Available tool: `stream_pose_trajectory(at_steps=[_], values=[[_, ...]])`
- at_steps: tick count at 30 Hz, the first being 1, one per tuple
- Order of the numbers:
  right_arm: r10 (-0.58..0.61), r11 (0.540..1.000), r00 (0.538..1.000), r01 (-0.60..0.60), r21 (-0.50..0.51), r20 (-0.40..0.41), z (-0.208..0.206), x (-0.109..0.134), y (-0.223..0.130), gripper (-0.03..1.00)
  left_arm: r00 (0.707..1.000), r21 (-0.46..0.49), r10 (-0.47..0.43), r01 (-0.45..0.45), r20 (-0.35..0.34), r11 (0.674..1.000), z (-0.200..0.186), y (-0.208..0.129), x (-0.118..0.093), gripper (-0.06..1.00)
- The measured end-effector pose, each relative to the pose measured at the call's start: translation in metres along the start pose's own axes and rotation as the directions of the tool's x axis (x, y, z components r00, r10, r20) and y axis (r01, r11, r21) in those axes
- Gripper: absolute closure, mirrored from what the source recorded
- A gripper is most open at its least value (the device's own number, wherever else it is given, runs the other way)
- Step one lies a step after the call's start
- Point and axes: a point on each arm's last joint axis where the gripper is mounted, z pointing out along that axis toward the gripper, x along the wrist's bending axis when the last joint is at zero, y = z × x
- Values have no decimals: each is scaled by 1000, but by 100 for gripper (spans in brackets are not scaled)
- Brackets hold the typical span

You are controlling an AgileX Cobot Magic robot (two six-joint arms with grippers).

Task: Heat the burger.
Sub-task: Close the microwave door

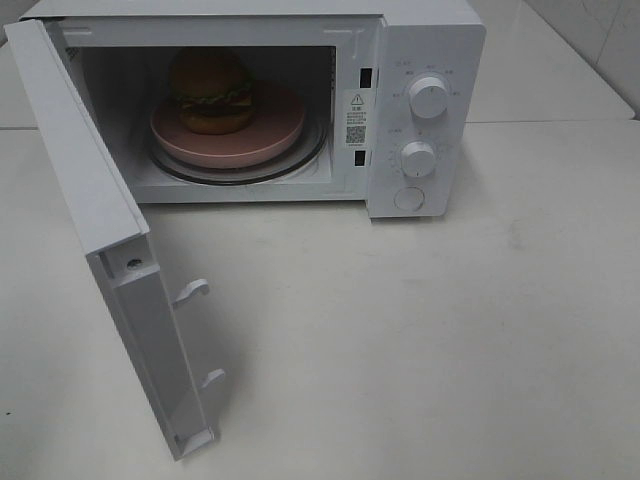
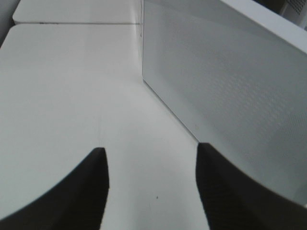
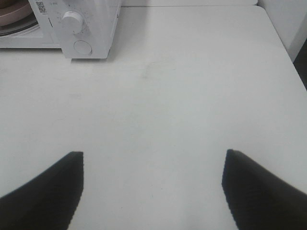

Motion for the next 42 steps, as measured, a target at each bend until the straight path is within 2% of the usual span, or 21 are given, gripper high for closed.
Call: stream_pose_trajectory(at_steps=[2, 3, 4, 5, 6, 7, 8, 9, 10, 17, 23, 28, 31, 32, 35, 42], values=[[0, 1000, 1000, 0, 0, 0, 0, 0, 0, 20, 1000, -40, -10, 9, -15, 999, 10, 5, 3, 57], [0, 1000, 1000, 0, 0, 0, 0, 0, 0, 20, 1000, -40, -10, 9, -15, 999, 10, 5, 3, 57], [1, 1000, 1000, -1, 0, -2, 0, 0, 0, 20, 1000, -50, -17, 16, -24, 999, 17, 7, 5, 67], [1, 1000, 1000, -1, 0, -2, 0, 0, 0, 20, 999, -49, -21, 20, -27, 999, 21, 7, 7, 72], [1, 1000, 1000, -1, 0, -2, 0, 0, 0, 20, 999, -49, -21, 20, -27, 999, 21, 7, 7, 72], [1, 1000, 1000, -1, 0, -2, 0, 0, 0, 20, 999, -56, -28, 26, -38, 998, 29, 8, 9, 84], [1, 1000, 1000, -1, 0, -3, 0, 0, 0, 20, 999, -54, -31, 29, -41, 998, 33, 7, 10, 89], [1, 1000, 1000, -1, 0, -3, 0, 0, 0, 20, 999, -54, -31, 29, -41, 998, 33, 7, 10, 89], [1, 1000, 1000, -1, 0, -3, 0, 0, 0, 20, 998, -55, -35, 32, -52, 998, 43, 6, 13, 94], [1, 1000, 1000, -1, 0, -3, 0, 0, 0, 20, 995, -85, -1, -7, -95, 996, 67, 0, 21, 94], [1, 1000, 1000, -1, 0, -3, 0, 0, 0, 20, 987, -168, 25, -52, -159, 984, 87, -9, 30, 94], [1, 1000, 1000, -1, 0, -3, 0, 0, 0, 20, 973, -258, 34, -95, -228, 961, 102, -16, 38, 94], [1, 1000, 1000, -1, 0, -3, 0, 0, 0, 20, 971, -253, 47, -107, -233, 961, 104, -16, 39, 94], [1, 1000, 1000, -1, 0, -3, 0, 0, 0, 20, 967, -246, 88, -148, -240, 958, 109, -15, 40, 94], [1, 1000, 1000, -1, 0, -3, 0, 0, 0, 20, 964, -210, 134, -184, -230, 960, 118, -17, 40, 94], [1, 1000, 1000, -1, 0, -3, 0, 0, 0, 20, 977, -186, 118, -151, -178, 971, 133, -19, 38, 94]])
